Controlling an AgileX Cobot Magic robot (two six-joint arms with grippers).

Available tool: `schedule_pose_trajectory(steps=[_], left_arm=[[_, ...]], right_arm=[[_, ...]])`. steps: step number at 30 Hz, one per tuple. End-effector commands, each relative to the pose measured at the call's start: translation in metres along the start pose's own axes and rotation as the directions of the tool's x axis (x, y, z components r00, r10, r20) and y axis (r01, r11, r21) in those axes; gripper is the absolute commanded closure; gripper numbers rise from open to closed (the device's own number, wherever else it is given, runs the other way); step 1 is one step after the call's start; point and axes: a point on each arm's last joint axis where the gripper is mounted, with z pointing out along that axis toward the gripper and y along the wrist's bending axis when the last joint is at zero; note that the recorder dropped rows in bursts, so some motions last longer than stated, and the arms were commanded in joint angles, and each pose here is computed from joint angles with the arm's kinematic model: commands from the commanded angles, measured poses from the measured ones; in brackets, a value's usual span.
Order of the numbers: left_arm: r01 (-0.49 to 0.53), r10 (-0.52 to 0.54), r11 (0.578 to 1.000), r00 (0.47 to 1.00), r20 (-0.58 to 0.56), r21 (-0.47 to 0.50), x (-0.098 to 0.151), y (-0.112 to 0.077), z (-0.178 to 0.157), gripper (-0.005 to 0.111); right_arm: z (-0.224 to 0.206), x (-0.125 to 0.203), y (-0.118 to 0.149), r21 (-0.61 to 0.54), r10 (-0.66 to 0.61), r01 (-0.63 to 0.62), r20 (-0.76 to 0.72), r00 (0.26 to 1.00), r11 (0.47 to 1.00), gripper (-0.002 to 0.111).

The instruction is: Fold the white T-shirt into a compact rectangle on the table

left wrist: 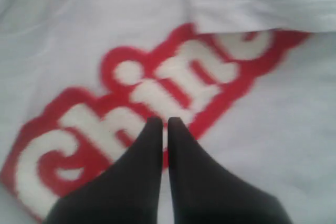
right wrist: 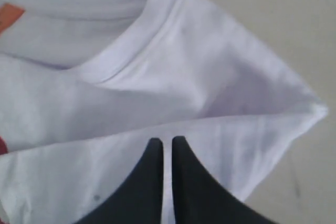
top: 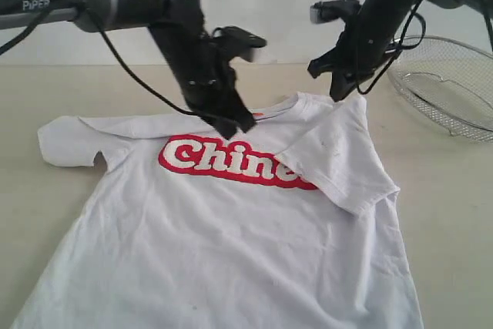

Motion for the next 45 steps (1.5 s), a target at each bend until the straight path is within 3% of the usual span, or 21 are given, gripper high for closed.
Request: schedule_pose_trajectory(steps=[1,10,21,27,35,45], left_arm=[[0.119,-0.119,0.992,0.993,0.01,-0.041,0.018,0.049,0.011,0.102],[0.206,-0.189,0.968,0.974,0.121,-0.142,0.03,0.095,0.031,0.102],[0.216,-0.191,0.956,0.971,0.14,-0.196,0.044,0.116,0.072,0.102],[0.258,-0.167,0.926,0.934,0.315,-0.276,0.035,0.133,0.076,0.102],[0.355,-0.233,0.889,0.894,0.384,-0.288,0.037,0.173,0.076,0.102],[0.427,-0.282,0.864,0.85,0.446,-0.268,0.031,0.195,0.085,0.102]], right_arm=[[0.014,0.008,0.019,-0.029,-0.035,0.033,-0.068,0.997,0.999,0.108],[0.034,0.015,0.024,-0.008,-0.032,0.032,-0.132,0.991,0.999,0.108],[0.039,0.016,0.023,-0.009,-0.033,0.032,-0.139,0.99,0.999,0.108],[0.045,0.017,0.016,0.048,-0.031,0.039,-0.155,0.987,0.998,0.108],[0.11,0.038,0.004,0.072,-0.001,0.021,-0.268,0.963,0.997,0.108],[0.111,0.034,0.002,0.104,0.053,-0.031,-0.218,0.975,0.994,0.108]])
